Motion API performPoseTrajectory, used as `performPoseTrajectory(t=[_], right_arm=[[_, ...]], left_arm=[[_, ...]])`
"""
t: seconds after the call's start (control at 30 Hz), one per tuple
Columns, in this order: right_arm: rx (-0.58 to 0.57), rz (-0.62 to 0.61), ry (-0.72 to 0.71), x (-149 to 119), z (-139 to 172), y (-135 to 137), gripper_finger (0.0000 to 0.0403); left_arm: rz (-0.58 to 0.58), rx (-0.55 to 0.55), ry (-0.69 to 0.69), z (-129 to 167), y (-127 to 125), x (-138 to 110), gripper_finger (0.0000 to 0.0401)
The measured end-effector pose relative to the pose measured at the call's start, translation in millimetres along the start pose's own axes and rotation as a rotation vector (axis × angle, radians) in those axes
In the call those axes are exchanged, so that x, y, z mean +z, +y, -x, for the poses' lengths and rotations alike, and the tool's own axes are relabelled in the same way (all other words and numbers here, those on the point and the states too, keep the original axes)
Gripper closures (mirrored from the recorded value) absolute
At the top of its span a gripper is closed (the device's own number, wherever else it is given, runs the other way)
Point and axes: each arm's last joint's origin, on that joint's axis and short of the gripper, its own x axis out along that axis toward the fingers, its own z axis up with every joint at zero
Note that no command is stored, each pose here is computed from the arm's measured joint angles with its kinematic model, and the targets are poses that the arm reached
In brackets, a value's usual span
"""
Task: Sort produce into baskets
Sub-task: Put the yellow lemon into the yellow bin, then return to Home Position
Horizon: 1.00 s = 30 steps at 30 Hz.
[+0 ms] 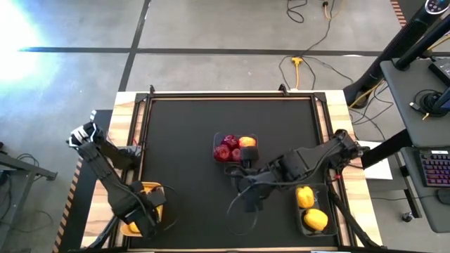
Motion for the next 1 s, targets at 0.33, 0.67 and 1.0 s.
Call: performPoseTrajectory(t=[0.33, 0.67, 1.0], right_arm=[[-0.005, -0.001, 0.187, -28, 3, 29, 0.0217], [-0.107, 0.053, 0.135, -32, 9, 35, 0.0303], [-0.063, -0.003, -0.119, -79, -3, 7, 0.0392]], left_arm=[[0.073, 0.123, 0.114, -42, 30, 11, 0.0212], [0.055, 0.052, 0.271, -43, 31, 24, 0.0114], [-0.283, 0.097, 0.191, 26, 33, 26, 0.0089]])
